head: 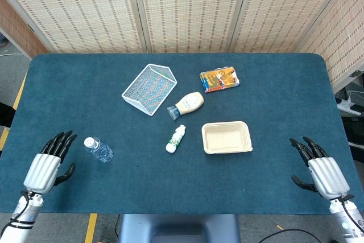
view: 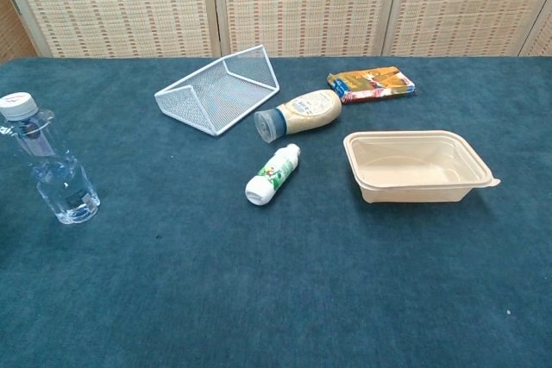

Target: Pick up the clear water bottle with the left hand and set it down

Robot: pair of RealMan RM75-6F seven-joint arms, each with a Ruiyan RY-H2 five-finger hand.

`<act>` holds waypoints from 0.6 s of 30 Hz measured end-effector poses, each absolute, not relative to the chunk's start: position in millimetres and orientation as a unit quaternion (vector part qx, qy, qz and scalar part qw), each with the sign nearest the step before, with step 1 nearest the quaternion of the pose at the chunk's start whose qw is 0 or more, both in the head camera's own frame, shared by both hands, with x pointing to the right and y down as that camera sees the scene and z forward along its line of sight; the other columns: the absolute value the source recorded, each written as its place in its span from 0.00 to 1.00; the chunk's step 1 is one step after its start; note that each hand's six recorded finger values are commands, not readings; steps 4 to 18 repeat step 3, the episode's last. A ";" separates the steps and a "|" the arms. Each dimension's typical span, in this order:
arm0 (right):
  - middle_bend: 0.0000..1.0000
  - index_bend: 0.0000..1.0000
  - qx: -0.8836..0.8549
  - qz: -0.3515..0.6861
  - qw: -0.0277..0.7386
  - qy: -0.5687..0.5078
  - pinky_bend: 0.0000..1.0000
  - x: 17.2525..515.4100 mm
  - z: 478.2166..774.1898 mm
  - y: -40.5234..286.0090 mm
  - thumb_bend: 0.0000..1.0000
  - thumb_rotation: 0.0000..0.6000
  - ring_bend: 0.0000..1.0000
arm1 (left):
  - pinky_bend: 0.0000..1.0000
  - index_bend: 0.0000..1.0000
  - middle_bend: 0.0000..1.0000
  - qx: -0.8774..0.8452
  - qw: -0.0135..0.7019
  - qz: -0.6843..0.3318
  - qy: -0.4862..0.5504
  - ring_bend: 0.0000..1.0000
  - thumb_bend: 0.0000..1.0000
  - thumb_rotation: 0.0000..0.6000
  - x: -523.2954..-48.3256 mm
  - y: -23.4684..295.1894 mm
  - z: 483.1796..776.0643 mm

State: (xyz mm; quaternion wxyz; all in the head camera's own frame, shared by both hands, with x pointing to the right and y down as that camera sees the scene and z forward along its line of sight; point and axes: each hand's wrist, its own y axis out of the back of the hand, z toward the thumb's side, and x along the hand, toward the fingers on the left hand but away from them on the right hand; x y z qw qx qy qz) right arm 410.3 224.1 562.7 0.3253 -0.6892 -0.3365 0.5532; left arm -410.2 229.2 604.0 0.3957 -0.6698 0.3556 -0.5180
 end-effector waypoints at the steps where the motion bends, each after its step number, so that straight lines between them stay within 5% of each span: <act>1: 0.16 0.00 -0.689 0.553 0.325 -0.337 0.15 410.1 562.8 224.1 0.16 1.00 0.00 | 0.16 0.02 0.01 -0.664 0.399 -0.526 0.352 0.00 0.40 1.00 -416.4 230.3 606.1; 18: 0.16 0.00 -0.687 0.554 0.326 -0.338 0.15 410.3 563.1 224.3 0.16 1.00 0.00 | 0.15 0.02 0.01 -0.652 0.405 -0.542 0.343 0.00 0.40 1.00 -427.6 232.1 611.5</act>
